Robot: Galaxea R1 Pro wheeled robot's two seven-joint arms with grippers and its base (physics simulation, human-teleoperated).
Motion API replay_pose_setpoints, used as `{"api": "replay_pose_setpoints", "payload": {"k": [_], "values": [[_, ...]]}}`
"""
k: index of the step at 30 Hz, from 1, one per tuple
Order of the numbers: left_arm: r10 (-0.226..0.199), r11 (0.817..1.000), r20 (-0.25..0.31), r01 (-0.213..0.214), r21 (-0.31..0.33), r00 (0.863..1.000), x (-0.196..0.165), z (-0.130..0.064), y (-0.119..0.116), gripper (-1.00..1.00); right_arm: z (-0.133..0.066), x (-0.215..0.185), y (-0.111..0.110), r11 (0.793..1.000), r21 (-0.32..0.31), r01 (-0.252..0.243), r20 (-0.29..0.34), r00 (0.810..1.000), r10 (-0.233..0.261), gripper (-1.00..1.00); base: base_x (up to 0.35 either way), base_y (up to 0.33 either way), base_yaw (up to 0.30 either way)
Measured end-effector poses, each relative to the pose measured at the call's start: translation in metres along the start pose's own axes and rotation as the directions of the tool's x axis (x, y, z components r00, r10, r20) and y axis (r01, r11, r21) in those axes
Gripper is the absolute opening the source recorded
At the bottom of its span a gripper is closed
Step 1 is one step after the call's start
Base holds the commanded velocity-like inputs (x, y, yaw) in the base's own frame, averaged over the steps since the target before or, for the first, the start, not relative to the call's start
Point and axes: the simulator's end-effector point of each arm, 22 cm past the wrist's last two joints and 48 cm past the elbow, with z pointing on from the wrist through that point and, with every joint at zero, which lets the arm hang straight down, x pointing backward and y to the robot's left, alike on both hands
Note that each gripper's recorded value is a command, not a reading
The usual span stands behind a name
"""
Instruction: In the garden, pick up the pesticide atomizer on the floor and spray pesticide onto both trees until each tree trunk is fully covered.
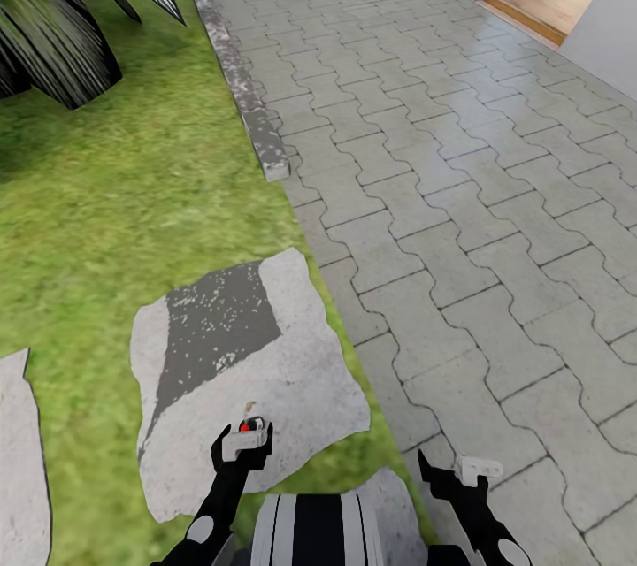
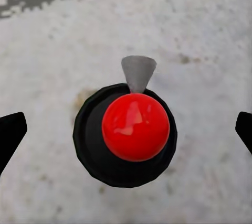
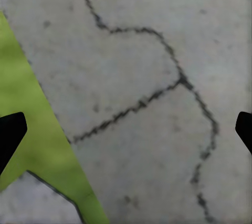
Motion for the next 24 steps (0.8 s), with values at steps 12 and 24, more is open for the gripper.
{"api": "replay_pose_setpoints", "payload": {"k": [12, 24], "values": [[0.001, 1.0, 0.0, -0.001, 0.001, 1.0, 0.0012, -0.0015, 0.0002, -1.0, -0.0001, 0.0, -0.001, 1.0, 0.001, 0.0, -0.001, 1.0, 0.0, 1.0, 0.0, 0.0, 0.0], [0.018, 1.0, 0.003, -0.018, 0.018, 1.0, 0.0002, -0.0018, -0.0049, -1.0, -0.0002, -0.0001, -0.0015, 1.0, 0.003, -0.001, 0.0, 1.0, 0.001, 1.0, 0.0, 0.0, 0.0]]}}
